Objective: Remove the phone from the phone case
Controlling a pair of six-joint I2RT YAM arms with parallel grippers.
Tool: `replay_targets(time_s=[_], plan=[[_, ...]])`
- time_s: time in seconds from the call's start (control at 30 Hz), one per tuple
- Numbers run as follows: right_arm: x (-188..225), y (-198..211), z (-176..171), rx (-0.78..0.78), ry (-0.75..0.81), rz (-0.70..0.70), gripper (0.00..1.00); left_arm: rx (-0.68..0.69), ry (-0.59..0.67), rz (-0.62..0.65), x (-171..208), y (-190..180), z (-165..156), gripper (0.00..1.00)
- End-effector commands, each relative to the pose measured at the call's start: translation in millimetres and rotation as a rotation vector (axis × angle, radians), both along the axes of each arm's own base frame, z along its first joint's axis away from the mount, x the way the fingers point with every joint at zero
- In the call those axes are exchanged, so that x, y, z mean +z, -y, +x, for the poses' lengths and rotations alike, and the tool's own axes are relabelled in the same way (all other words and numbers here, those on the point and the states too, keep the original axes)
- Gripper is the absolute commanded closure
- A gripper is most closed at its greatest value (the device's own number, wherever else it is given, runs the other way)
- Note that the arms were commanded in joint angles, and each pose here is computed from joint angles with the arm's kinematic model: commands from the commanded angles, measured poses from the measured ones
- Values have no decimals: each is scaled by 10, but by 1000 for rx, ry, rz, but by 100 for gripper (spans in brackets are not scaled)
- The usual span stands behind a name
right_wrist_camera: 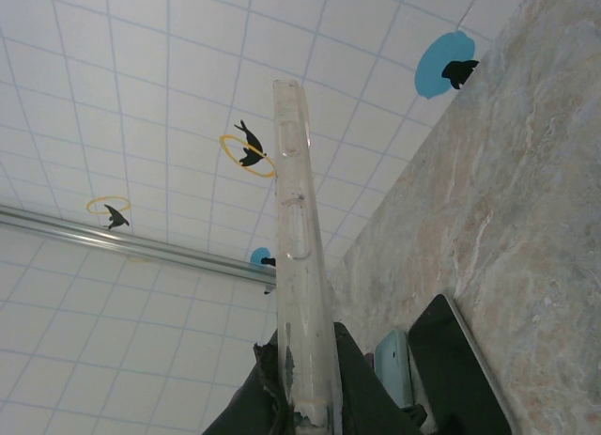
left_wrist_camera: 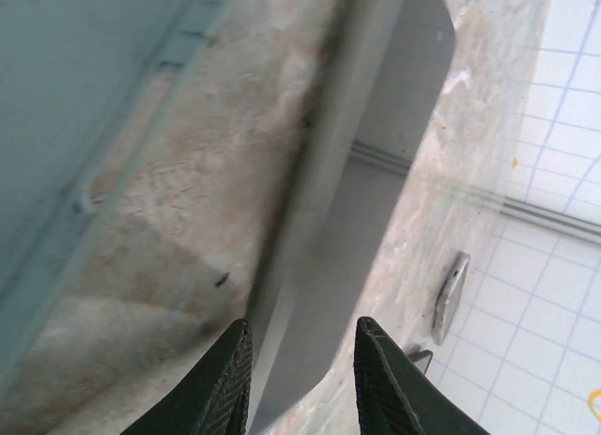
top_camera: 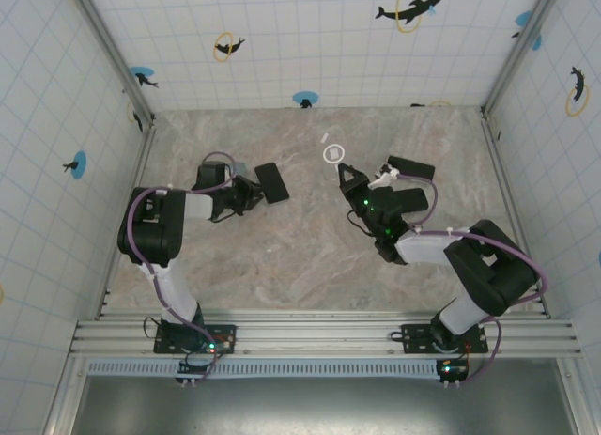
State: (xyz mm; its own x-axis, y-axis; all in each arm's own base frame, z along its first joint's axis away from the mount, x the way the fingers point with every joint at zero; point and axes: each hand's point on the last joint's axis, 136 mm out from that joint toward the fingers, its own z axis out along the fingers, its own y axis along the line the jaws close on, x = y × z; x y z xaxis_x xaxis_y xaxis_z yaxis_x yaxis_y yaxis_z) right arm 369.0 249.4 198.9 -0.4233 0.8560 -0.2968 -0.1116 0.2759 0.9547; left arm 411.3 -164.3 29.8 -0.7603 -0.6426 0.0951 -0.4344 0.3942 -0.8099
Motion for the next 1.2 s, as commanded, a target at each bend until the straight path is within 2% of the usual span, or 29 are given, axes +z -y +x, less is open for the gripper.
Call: replay_targets(time_s=[0.0,0.27,0.47,0.57,0.87,1.03,1.07,1.17], plan=[[-16,52,-12,-13,10,17,100,2,23,42,74,-70,56,68],[-62,80,-30,-14,6,-10,100,-8,48,118,134,-137,109,66],[-108,143,-3,-22,1,-61,100,-43,76,325,237,-241,39,48],[-125,160,4,-21,1,-68,100,-89,152,428,442,-152,125,36],[-125,213,-3,-23,4,-85,100,-146,208,680,499,50,137,14],[-119,255,-9,-27,7,-90,100,-139,196,768,440,128,184,10],[-124,263,-8,-28,6,-90,100,-168,210,785,441,269,148,9],[-142,276,-10,-29,2,-91,100,-164,185,828,363,329,159,3]])
